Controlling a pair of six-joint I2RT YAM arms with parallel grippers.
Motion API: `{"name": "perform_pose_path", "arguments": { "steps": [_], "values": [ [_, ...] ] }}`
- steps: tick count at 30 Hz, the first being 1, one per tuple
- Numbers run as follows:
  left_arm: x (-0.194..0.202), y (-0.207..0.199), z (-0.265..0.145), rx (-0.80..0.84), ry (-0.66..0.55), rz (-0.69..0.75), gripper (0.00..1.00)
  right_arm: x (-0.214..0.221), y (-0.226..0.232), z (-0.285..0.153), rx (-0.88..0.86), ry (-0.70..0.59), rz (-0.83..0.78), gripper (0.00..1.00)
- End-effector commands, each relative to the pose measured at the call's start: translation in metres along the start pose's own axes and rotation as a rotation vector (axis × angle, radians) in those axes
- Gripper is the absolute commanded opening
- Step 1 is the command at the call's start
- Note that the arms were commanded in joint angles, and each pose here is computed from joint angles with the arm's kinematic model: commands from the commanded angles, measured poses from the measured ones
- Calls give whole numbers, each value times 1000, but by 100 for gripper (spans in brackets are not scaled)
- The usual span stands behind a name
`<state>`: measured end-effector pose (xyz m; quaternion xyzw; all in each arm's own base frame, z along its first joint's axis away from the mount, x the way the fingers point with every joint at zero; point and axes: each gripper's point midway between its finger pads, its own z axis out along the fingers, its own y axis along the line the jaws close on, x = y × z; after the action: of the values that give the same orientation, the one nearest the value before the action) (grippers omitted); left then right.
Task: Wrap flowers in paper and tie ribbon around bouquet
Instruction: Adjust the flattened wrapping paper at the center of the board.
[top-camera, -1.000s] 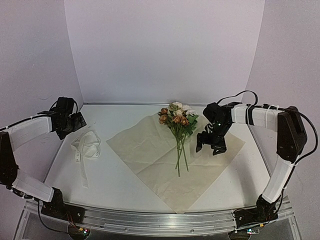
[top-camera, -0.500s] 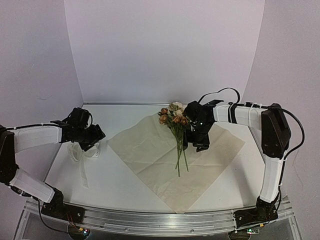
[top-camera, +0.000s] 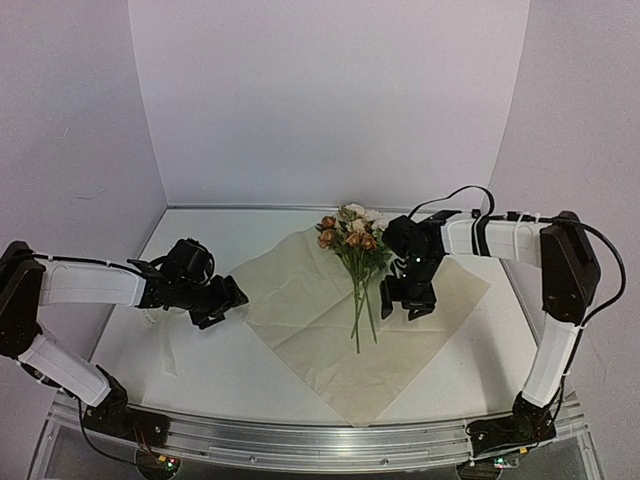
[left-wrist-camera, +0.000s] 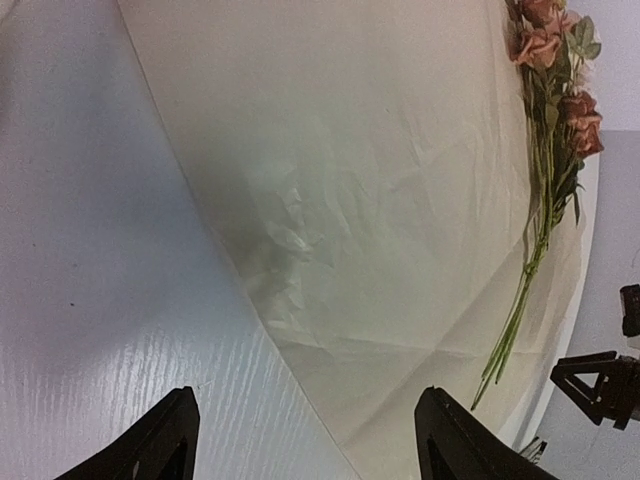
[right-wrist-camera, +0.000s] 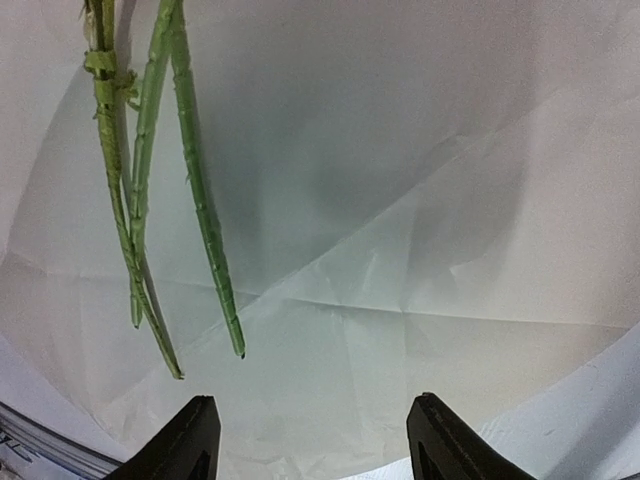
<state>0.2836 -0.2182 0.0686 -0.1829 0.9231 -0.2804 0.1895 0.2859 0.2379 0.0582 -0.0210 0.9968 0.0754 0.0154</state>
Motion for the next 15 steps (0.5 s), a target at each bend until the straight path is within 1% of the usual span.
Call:
{"name": "perform_pose_path", "arguments": {
  "steps": [1, 4, 6, 7, 9, 11, 15],
  "values": [
    [17, -25, 4, 59, 69, 133, 77, 30, 6, -13, 16, -36, -90, 66],
    [26, -48, 4, 86, 77, 289, 77, 58, 6, -9, 52, -47, -191, 66],
    [27, -65, 7, 101, 79, 374, 76, 70, 3, -6, 69, -47, -239, 67],
    [29, -66, 10, 88, 87, 398, 75, 75, 2, -4, 68, -42, -252, 67],
    [33, -56, 17, 25, 116, 374, 75, 84, -1, -1, 76, -35, -288, 67],
    [40, -39, 18, -16, 134, 283, 77, 91, -8, 2, 103, -32, -324, 69],
    [55, -26, 22, -23, 189, 159, 78, 94, -14, 4, 119, -26, -338, 70]
  ]
}}
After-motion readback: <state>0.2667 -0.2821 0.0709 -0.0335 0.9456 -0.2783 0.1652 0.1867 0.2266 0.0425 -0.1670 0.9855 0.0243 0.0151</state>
